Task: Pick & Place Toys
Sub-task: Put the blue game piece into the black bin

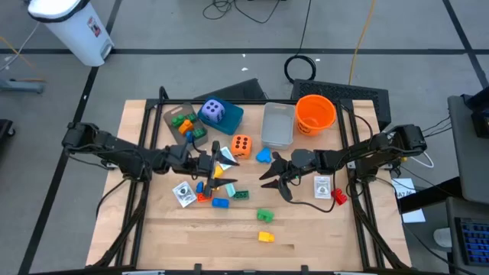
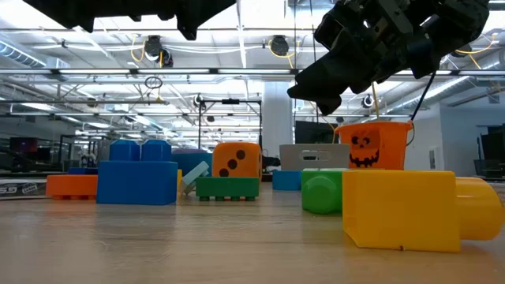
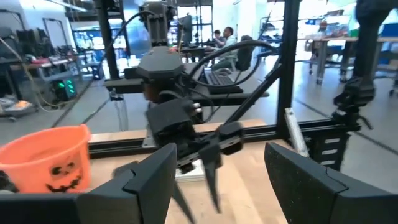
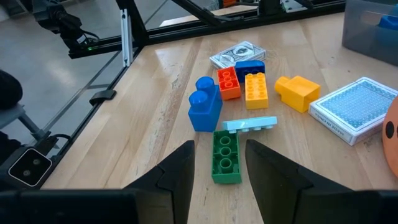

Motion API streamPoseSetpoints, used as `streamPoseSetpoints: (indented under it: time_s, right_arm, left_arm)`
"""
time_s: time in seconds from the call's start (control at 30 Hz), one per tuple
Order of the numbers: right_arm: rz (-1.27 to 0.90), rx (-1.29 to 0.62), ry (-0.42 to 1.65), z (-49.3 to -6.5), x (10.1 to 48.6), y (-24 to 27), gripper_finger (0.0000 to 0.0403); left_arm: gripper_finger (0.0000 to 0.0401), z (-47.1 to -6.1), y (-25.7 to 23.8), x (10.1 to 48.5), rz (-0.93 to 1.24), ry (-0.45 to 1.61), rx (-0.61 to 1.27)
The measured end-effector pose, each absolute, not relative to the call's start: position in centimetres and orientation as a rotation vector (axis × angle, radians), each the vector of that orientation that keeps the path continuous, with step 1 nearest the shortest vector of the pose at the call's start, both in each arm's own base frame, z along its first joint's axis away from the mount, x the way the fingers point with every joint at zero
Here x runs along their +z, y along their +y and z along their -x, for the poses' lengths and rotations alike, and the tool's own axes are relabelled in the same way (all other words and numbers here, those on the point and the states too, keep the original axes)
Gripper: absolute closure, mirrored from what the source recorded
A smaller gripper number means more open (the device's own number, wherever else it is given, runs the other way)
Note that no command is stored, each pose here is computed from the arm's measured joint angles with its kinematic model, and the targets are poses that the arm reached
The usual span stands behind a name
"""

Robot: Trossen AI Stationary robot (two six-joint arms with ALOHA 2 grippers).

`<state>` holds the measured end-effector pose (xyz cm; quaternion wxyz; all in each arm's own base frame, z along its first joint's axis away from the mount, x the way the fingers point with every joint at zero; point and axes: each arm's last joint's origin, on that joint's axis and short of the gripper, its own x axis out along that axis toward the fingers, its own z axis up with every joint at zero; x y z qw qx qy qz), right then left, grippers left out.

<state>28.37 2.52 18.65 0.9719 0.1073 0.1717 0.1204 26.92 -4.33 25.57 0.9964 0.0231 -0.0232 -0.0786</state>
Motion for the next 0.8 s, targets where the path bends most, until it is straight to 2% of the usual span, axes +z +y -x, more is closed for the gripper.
streamPoseSetpoints:
  time_s: [0.23,0.4,0.8]
  right_arm:
    - [-0.217,0.243,0.347,-28.4,18.6,2.5,0.0266]
    - [-0.217,0.243,0.347,-28.4,18.6,2.5,0.0267]
    - [-0.217,0.243,0.347,-28.4,18.6,2.5,0.0267]
  left_arm:
    - [0.0148,-26.3,-7.1,26.3,-0.113,-0.131,-0.249]
    - [0.0148,-25.8,-8.2,27.2,-0.178,-0.234,-0.189]
    - [0.0148,-26.3,-6.0,27.3,-0.217,-0.234,-0.091]
